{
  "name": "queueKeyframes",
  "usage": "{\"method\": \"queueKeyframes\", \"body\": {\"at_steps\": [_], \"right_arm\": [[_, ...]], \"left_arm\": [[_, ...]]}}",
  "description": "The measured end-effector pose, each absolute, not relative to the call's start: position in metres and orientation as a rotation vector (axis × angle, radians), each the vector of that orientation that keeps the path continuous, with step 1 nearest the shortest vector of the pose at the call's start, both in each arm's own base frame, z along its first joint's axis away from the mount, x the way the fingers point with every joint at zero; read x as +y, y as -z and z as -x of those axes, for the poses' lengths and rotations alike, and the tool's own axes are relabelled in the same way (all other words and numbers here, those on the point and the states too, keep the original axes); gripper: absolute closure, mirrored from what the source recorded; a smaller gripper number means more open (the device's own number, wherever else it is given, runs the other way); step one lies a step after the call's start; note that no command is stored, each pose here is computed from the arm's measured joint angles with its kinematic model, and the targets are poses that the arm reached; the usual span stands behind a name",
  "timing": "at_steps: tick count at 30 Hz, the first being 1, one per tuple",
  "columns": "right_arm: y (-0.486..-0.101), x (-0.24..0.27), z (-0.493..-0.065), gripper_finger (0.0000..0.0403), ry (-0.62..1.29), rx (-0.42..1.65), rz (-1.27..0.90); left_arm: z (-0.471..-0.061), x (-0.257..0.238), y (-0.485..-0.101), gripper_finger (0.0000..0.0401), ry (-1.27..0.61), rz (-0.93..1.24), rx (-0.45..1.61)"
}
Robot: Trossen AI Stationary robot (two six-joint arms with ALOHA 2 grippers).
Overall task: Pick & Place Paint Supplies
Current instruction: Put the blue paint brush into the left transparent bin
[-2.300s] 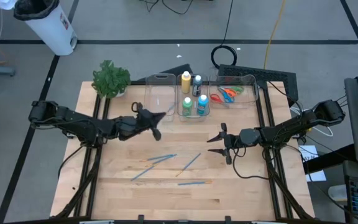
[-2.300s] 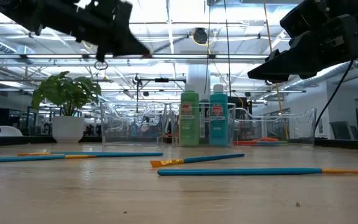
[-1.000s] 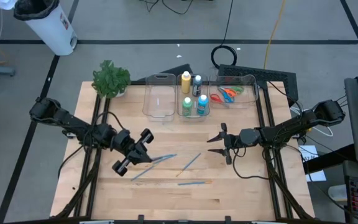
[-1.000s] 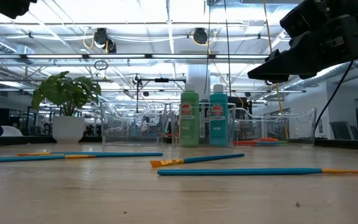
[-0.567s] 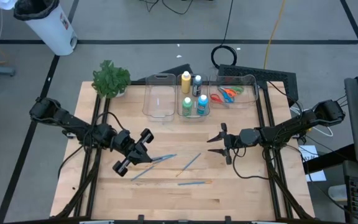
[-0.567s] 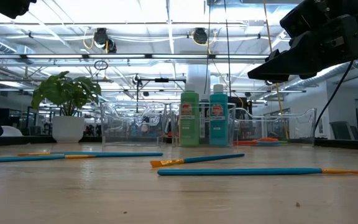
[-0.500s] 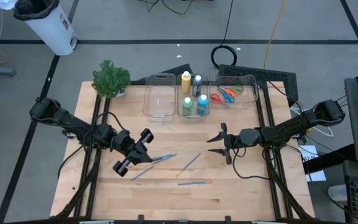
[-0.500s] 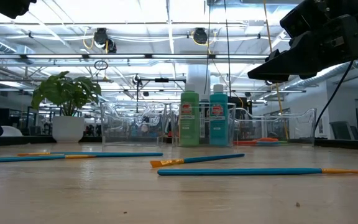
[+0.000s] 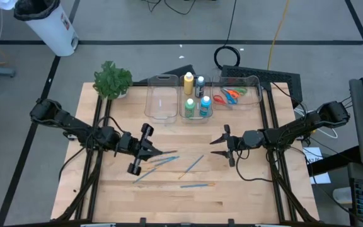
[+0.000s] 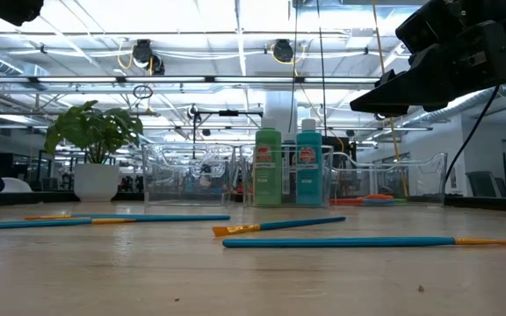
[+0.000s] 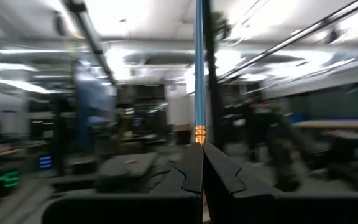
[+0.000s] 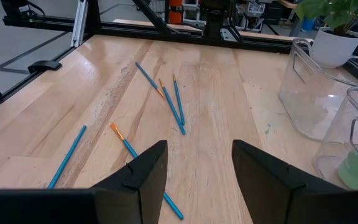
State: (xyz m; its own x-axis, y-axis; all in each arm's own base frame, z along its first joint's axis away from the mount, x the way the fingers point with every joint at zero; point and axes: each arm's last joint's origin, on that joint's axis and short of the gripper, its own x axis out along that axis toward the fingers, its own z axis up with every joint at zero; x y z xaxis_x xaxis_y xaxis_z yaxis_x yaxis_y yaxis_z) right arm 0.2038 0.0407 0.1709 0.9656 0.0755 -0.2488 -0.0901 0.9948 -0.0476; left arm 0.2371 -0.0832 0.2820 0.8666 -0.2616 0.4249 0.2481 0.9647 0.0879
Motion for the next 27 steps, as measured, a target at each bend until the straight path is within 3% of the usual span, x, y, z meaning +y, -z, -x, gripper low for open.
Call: {"method": "queueKeyframes", "body": {"at_steps": [5,15,21,27], "right_arm": [[-0.171,0.041,-0.204,0.0232,-0.084,0.25,0.059],[-0.171,0.041,-0.204,0.0232,-0.084,0.25,0.059],[-0.171,0.041,-0.204,0.0232,-0.084,0.249,0.059],[-0.171,0.041,-0.204,0.0232,-0.084,0.249,0.059]], "left_arm": [[-0.24,-0.078,-0.277,0.0401,0.028,-0.07,-0.378],[-0.232,-0.071,-0.266,0.0401,-0.719,-0.116,-0.108],[-0.228,-0.065,-0.261,0.0401,-0.933,-0.076,-0.041],[-0.231,-0.056,-0.253,0.0401,-1.014,-0.023,-0.027]]}}
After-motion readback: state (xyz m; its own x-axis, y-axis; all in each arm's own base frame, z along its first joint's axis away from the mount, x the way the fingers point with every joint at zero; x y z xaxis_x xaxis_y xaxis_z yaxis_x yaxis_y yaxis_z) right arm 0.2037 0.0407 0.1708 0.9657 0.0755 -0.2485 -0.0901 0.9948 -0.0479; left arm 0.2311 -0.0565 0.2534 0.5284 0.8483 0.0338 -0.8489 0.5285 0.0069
